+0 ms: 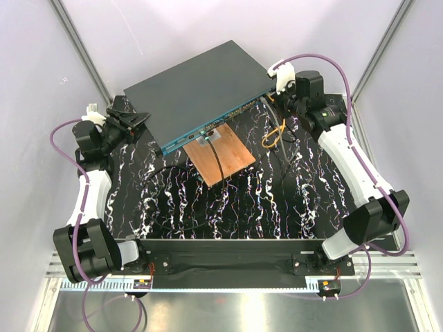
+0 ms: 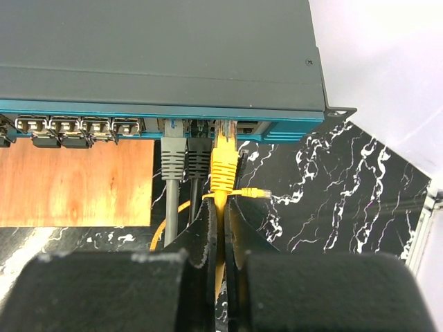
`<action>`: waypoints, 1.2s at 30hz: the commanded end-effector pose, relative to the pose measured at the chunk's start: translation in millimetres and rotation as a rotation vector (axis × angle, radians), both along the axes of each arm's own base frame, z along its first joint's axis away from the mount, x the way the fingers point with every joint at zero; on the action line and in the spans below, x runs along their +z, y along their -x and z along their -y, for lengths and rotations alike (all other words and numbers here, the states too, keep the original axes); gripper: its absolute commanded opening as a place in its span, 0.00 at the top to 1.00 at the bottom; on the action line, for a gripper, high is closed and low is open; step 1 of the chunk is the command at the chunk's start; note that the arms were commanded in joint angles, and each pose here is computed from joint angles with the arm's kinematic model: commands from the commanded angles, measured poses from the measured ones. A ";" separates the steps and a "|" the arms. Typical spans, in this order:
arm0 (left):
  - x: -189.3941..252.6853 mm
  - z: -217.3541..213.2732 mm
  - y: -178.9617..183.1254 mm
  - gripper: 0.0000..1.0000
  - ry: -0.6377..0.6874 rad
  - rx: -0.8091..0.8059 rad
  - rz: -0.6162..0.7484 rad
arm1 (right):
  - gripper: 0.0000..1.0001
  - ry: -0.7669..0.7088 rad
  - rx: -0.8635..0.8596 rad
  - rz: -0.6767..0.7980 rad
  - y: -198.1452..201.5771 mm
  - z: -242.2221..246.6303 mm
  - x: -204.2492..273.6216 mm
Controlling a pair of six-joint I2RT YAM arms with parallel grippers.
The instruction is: Insert the plug into the switch port
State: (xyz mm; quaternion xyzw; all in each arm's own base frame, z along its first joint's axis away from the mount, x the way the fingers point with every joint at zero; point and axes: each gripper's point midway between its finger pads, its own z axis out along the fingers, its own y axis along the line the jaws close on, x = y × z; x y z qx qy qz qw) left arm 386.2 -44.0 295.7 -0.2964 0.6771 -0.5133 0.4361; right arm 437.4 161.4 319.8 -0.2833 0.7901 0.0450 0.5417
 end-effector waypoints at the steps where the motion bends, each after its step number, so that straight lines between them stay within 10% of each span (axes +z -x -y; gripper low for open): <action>1: 4.1 13.7 1.4 1.00 -0.039 -0.053 0.054 | 1.00 -0.050 0.077 0.182 2.2 -22.0 50.9; 36: 0.0 13.6 -0.3 1.00 -0.042 -0.053 0.043 | 1.00 -0.007 0.062 0.211 -8.6 -18.8 24.7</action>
